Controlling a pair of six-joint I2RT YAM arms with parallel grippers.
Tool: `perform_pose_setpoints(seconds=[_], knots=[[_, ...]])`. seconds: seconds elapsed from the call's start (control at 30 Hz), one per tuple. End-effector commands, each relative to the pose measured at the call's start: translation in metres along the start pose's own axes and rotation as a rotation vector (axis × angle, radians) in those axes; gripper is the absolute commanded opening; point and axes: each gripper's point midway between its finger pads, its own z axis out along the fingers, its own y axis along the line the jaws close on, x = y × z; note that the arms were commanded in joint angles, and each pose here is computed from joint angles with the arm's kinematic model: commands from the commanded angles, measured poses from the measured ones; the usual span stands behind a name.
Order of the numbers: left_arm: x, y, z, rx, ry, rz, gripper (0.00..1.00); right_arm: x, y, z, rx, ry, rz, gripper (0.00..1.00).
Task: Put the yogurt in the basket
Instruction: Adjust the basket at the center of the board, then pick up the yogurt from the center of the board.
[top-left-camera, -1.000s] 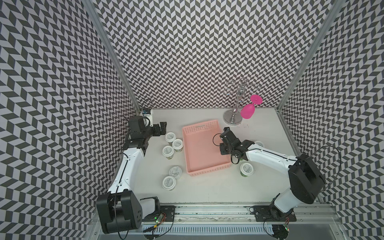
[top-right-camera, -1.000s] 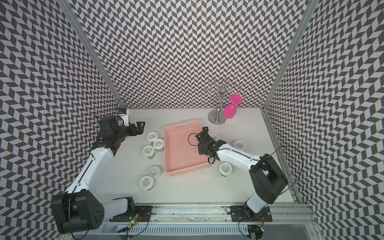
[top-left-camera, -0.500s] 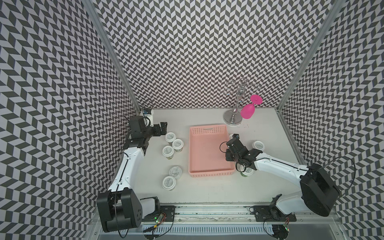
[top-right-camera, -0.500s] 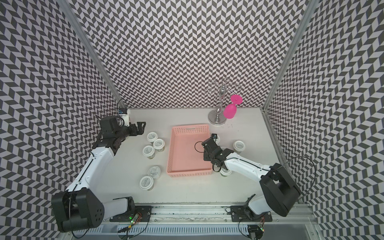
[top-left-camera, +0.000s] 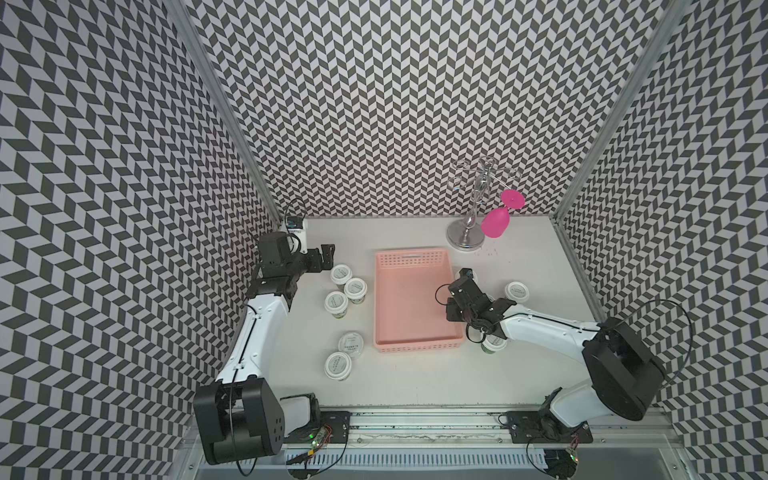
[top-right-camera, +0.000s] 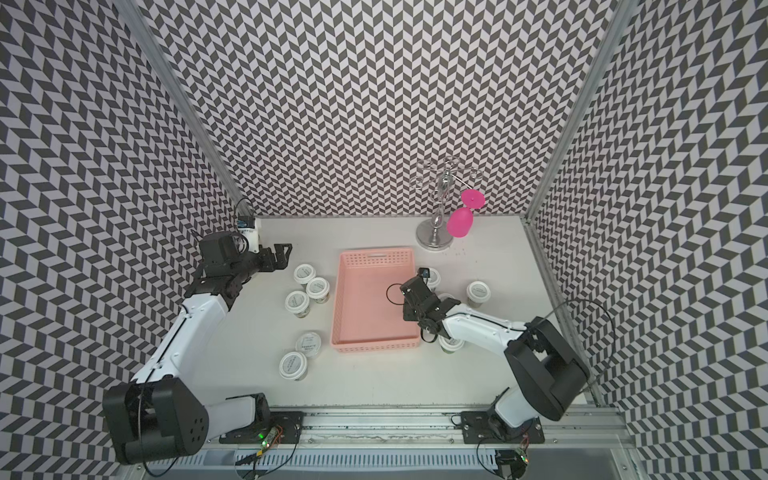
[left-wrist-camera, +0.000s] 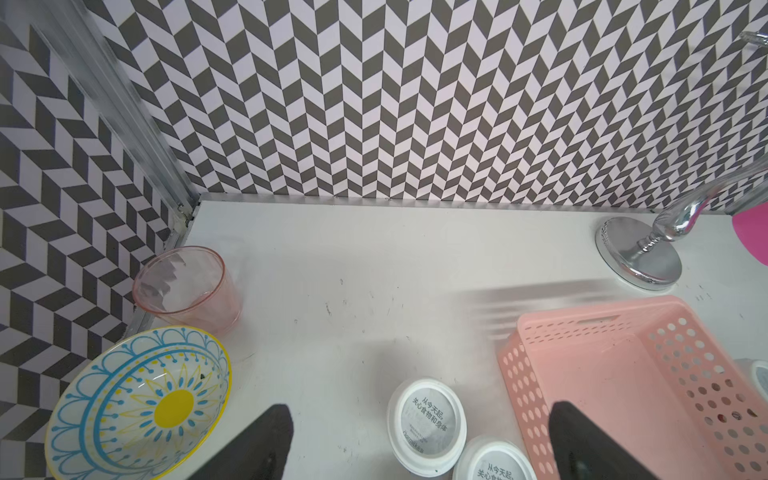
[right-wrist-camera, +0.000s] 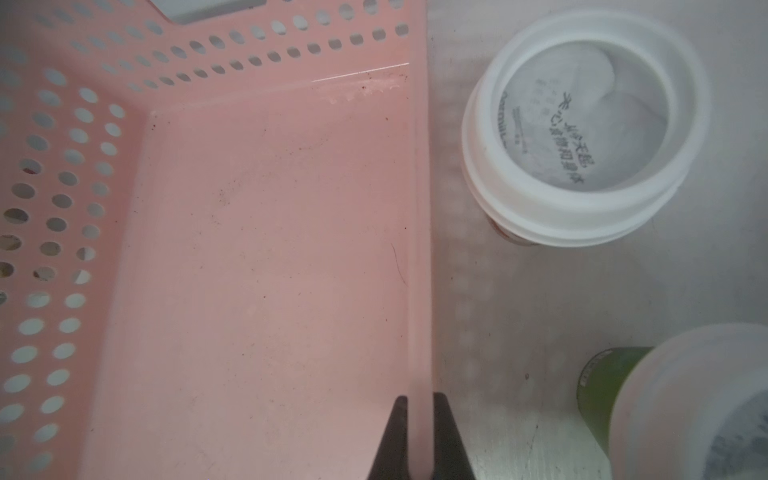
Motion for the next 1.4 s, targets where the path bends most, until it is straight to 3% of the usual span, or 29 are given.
perform_pose_setpoints(seconds=[0.0,0.13,0.3,0.5,0.67,0.9,1.13,1.37], knots=[[-0.012,-0.005,-0.004,0.029,-0.035,0.025,1.00,0.000,0.008,-0.001,-0.034,0.007,0.003,0.15],[-0.017,-0.003,-0.004,0.016,-0.036,0.050,1.00,-0.007,0.010,-0.011,-0.050,-0.019,0.020,0.30],[-0.023,0.001,-0.006,-0.008,-0.037,0.058,1.00,-0.013,0.011,-0.022,-0.055,-0.027,0.013,0.35],[-0.021,-0.001,-0.004,0.002,-0.034,0.063,1.00,-0.030,-0.004,-0.040,0.044,-0.066,-0.049,0.44],[-0.021,0.000,-0.005,-0.001,-0.036,0.068,1.00,-0.046,-0.013,-0.048,0.121,-0.070,-0.141,0.65],[-0.022,0.000,-0.007,-0.003,-0.040,0.069,1.00,-0.068,-0.032,-0.057,0.149,-0.041,-0.161,0.72],[-0.020,-0.001,-0.006,0.003,-0.039,0.064,1.00,-0.072,-0.066,-0.064,0.185,-0.021,-0.115,0.97],[-0.019,-0.002,-0.005,0.009,-0.038,0.062,1.00,-0.057,-0.092,-0.055,0.223,0.041,-0.074,1.00]])
